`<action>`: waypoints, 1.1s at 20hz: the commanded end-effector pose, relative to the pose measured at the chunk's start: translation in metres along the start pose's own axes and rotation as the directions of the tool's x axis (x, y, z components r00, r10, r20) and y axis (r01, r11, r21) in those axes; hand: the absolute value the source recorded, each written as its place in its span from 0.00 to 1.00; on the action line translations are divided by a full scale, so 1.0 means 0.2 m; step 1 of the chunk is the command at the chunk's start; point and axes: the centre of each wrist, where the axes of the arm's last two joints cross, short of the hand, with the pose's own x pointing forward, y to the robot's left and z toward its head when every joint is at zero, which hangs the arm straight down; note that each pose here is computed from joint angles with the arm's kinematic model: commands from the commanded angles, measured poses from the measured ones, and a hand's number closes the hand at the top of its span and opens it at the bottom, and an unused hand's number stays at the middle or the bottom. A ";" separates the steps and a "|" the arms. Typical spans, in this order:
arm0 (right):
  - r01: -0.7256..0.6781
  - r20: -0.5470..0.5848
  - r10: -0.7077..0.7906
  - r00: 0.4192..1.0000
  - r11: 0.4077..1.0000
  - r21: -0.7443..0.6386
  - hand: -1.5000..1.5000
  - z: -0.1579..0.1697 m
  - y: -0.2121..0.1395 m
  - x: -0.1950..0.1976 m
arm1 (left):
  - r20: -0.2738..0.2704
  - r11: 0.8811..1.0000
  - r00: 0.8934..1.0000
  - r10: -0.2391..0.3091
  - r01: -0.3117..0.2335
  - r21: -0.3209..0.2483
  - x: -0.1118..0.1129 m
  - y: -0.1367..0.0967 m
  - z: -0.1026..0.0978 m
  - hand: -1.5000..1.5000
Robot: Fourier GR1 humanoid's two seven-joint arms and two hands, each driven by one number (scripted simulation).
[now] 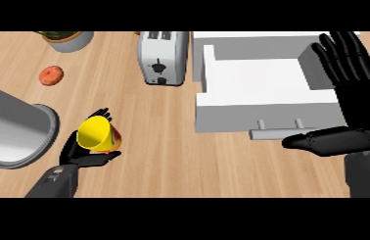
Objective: Pick up the cup, place it into the drawer and close the drawer
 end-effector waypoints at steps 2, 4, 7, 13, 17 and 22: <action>-0.007 0.002 0.007 1.000 1.000 0.003 0.00 -0.02 0.05 -0.01 | 0.181 0.994 0.981 0.073 -0.055 -0.099 0.00 -0.10 -0.07 1.00; -0.011 0.020 0.011 1.000 1.000 -0.003 0.00 0.02 0.00 0.02 | 0.273 1.000 0.962 -0.019 0.024 -0.015 -0.02 -0.05 0.00 1.00; -0.017 0.017 0.017 1.000 1.000 -0.007 0.00 -0.05 0.01 0.02 | 0.313 0.983 0.932 -0.181 0.165 0.078 0.04 -0.02 -0.06 1.00; 0.008 -0.039 -0.009 0.999 1.000 -0.017 0.00 0.00 0.01 -0.02 | 0.382 0.951 0.907 -0.180 0.061 0.302 0.00 -0.19 -0.12 1.00; -0.007 -0.005 0.007 1.000 1.000 -0.020 0.00 -0.01 0.00 0.01 | 0.449 0.954 0.890 -0.082 -0.060 0.294 0.04 -0.24 -0.20 1.00; -0.003 -0.005 0.003 1.000 1.000 -0.031 0.00 -0.01 -0.06 -0.02 | 0.484 0.994 0.875 0.022 -0.072 0.083 0.23 -0.30 -0.45 1.00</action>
